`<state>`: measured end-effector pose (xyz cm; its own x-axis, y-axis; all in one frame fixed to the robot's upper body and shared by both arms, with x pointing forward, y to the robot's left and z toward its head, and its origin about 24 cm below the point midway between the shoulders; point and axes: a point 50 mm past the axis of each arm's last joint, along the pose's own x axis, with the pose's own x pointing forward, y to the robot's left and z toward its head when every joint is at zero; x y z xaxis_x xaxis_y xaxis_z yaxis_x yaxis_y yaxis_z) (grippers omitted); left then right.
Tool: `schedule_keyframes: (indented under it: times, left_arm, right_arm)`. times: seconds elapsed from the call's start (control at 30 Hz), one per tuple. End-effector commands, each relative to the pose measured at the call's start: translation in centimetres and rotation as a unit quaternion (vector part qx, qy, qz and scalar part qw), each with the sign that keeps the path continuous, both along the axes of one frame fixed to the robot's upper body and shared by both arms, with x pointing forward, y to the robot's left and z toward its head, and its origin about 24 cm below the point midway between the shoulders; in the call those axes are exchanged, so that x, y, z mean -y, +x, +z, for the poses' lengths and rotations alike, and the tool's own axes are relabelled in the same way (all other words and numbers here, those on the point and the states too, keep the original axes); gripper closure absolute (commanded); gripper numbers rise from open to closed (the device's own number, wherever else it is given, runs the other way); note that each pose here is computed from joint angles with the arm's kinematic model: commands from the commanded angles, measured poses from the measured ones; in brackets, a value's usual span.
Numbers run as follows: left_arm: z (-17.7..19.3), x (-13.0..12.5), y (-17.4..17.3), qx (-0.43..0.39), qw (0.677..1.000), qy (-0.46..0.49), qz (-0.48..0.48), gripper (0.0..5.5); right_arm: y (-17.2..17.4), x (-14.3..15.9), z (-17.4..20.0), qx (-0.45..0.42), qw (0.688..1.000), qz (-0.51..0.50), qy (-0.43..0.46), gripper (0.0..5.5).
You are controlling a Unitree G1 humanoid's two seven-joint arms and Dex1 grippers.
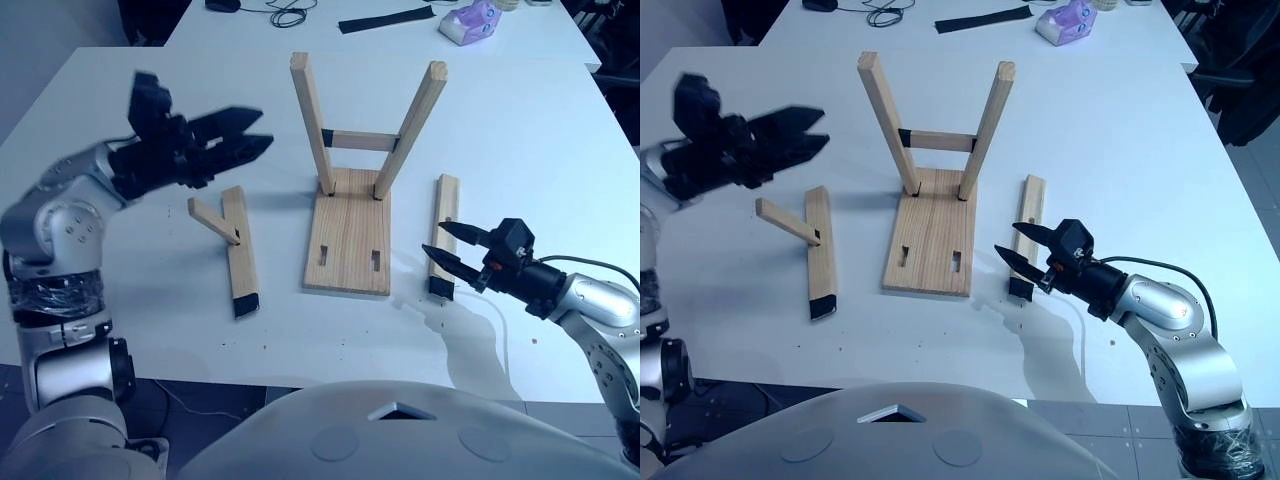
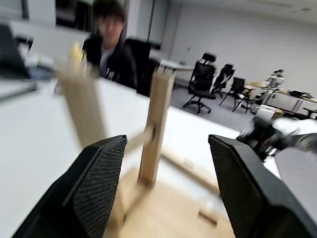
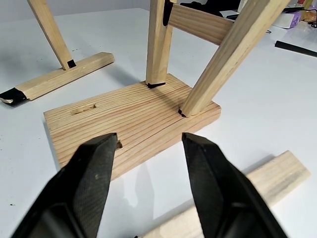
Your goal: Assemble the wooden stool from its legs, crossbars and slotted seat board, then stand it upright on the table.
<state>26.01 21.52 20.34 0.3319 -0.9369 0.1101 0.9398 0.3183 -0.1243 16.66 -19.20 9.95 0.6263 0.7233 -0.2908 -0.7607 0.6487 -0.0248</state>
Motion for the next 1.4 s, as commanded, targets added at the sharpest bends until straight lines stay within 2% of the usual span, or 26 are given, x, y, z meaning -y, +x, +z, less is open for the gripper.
schedule_keyframes:
  times: [0.03, 0.17, 0.27, 0.4, 0.67, 0.8, 0.93, 1.07, 1.27, 1.33, 1.4]
  left_arm:
    - [1.5, 3.2, -1.0, 0.026, 0.997, 0.060, -0.040, 2.44]
    - [-2.0, 4.3, -3.0, -0.009, 0.983, 0.180, -0.030, 2.44]
    - [-5.7, 2.7, -3.7, -0.072, 0.961, 0.267, 0.025, 2.44]
    - [-9.4, 0.9, -3.9, -0.124, 0.928, 0.335, 0.108, 2.44]
    - [-13.7, 0.9, -6.1, -0.135, 0.912, 0.384, 0.043, 2.44]
    - [-13.9, -0.3, -6.8, -0.129, 0.901, 0.415, 0.003, 2.44]
    - [-13.2, -2.6, -8.4, -0.139, 0.872, 0.464, -0.066, 2.44]
    - [-12.9, -3.8, -8.6, -0.130, 0.857, 0.490, -0.098, 2.44]
    - [-10.3, -4.6, -6.3, -0.102, 0.877, 0.466, -0.057, 2.44]
    - [-8.9, -5.0, -6.8, -0.120, 0.888, 0.441, -0.049, 2.44]
    - [-7.9, -5.8, -7.6, -0.148, 0.882, 0.446, -0.042, 2.44]
  right_arm:
    - [0.1, -0.1, 0.4, 0.014, 1.000, -0.007, 0.005, 3.09]
    - [0.1, 0.2, 0.6, 0.018, 1.000, -0.013, 0.004, 3.09]
    - [-0.4, 0.4, 0.5, 0.016, 1.000, -0.025, 0.002, 3.09]
    - [-1.1, 0.1, 0.0, 0.011, 0.999, -0.035, 0.005, 3.09]
    - [-0.9, -0.3, 0.0, 0.015, 0.999, -0.034, 0.008, 3.09]
    - [-1.3, -0.4, -0.3, 0.009, 0.999, -0.040, 0.008, 3.09]
    - [-1.6, -0.4, -0.4, 0.007, 0.999, -0.049, 0.007, 3.09]
    - [-1.6, -0.5, -0.6, 0.011, 0.998, -0.058, 0.007, 3.09]
    - [-2.1, -0.6, -0.9, 0.009, 0.998, -0.069, 0.005, 3.09]
    - [-2.4, -0.5, -0.9, 0.008, 0.997, -0.074, 0.002, 3.09]
    - [-2.9, -0.3, -0.8, 0.008, 0.996, -0.085, 0.000, 3.09]
